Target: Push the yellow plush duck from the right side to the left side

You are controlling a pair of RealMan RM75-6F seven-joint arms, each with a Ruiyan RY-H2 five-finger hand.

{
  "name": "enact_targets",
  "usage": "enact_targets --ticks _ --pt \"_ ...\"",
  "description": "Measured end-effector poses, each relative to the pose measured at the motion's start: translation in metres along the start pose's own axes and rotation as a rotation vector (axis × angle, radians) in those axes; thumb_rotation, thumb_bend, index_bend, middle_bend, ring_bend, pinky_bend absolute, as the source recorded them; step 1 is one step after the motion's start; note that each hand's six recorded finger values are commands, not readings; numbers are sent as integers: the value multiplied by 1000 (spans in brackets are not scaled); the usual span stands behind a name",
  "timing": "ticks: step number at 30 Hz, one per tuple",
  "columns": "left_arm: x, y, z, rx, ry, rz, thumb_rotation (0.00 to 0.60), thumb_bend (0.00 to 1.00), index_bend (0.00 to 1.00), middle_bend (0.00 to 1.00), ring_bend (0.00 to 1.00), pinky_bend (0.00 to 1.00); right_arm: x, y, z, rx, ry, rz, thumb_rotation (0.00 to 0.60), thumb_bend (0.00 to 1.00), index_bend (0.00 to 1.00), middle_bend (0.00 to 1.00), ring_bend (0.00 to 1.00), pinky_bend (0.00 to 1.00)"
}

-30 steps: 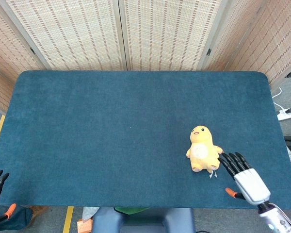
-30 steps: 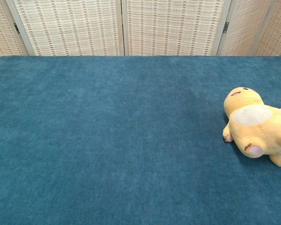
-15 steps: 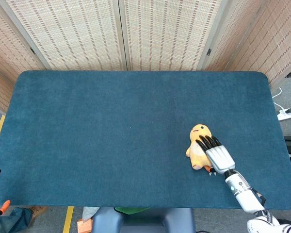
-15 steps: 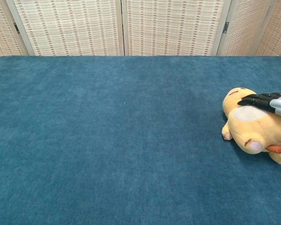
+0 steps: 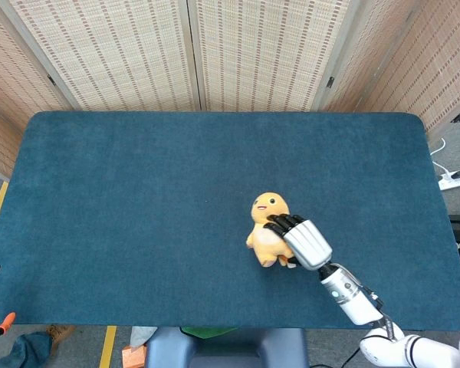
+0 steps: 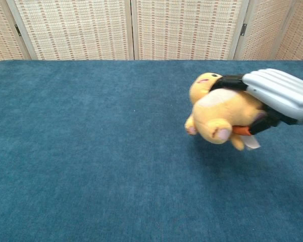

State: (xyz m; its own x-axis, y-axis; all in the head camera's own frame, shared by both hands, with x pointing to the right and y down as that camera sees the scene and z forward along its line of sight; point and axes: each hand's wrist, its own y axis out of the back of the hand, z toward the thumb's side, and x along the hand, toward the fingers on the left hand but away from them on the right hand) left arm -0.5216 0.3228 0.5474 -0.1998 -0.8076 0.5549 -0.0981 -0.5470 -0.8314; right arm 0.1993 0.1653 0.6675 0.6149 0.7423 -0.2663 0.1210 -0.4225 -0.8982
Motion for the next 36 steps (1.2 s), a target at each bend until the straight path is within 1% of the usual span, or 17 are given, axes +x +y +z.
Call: enact_targets --ticks 2,4,5,7,10,12,13,14,15,16,17,19,22,25,29,32,36 --pt "0 0 0 -5 1 -1 600 274 0 0 0 111 -14 -3 21 -23 52 -16 600 587 751 768 684 847" --pt "0 0 -1 -8 3 -5 600 274 0 0 0 111 -28 -11 43 -44 98 -13 600 573 751 747 675 747" --pt "0 0 -2 -10 4 -6 600 274 0 0 0 111 -34 -16 52 -50 115 -6 600 559 748 730 670 670" --pt "1 0 -3 -15 5 -6 600 274 0 0 0 111 -46 -29 72 -54 149 16 600 524 700 674 627 585" --pt "1 2 -5 -28 7 3 600 273 0 0 0 111 -60 -49 95 -58 181 55 600 455 532 543 491 492" --pt "0 3 -6 -36 7 7 600 273 0 0 0 111 -67 -61 106 -69 187 80 600 392 331 400 362 409" --pt "0 4 -7 -41 6 10 600 273 0 0 0 112 -70 -66 108 -73 185 92 600 346 182 282 253 345" --pt "-1 5 -8 -44 6 13 600 273 0 0 0 112 -72 -71 110 -75 182 106 600 295 70 154 135 270" --pt "-1 6 -8 -47 4 17 600 273 0 0 0 112 -74 -77 110 -77 177 126 600 252 15 74 61 208" --pt "-2 7 -9 -50 1 24 600 273 0 0 0 112 -75 -79 110 -81 174 138 600 207 0 16 10 126" --pt "-2 8 -9 -51 -2 29 600 273 0 0 0 112 -75 -80 110 -87 172 146 600 161 0 0 0 65" --pt "-3 9 -9 -54 -12 37 600 273 0 0 0 114 -74 -76 110 -105 174 137 600 90 0 0 0 3" --pt "-4 7 -6 -58 -28 38 600 273 0 0 0 122 -70 -60 109 -144 180 80 600 27 0 0 0 0" --pt "-5 5 0 -59 -50 35 600 272 0 0 0 131 -60 -38 107 -190 190 29 600 8 0 0 0 0" --pt "-6 1 10 -61 -92 25 600 272 0 0 0 155 -41 -14 101 -251 202 38 600 6 0 0 0 0" --pt "-5 3 24 -85 -154 25 600 272 0 0 0 182 -16 8 86 -276 190 52 600 7 0 0 0 0" --pt "-4 10 56 -123 -284 49 600 269 0 0 0 186 36 37 41 -228 106 47 600 8 0 0 0 0"
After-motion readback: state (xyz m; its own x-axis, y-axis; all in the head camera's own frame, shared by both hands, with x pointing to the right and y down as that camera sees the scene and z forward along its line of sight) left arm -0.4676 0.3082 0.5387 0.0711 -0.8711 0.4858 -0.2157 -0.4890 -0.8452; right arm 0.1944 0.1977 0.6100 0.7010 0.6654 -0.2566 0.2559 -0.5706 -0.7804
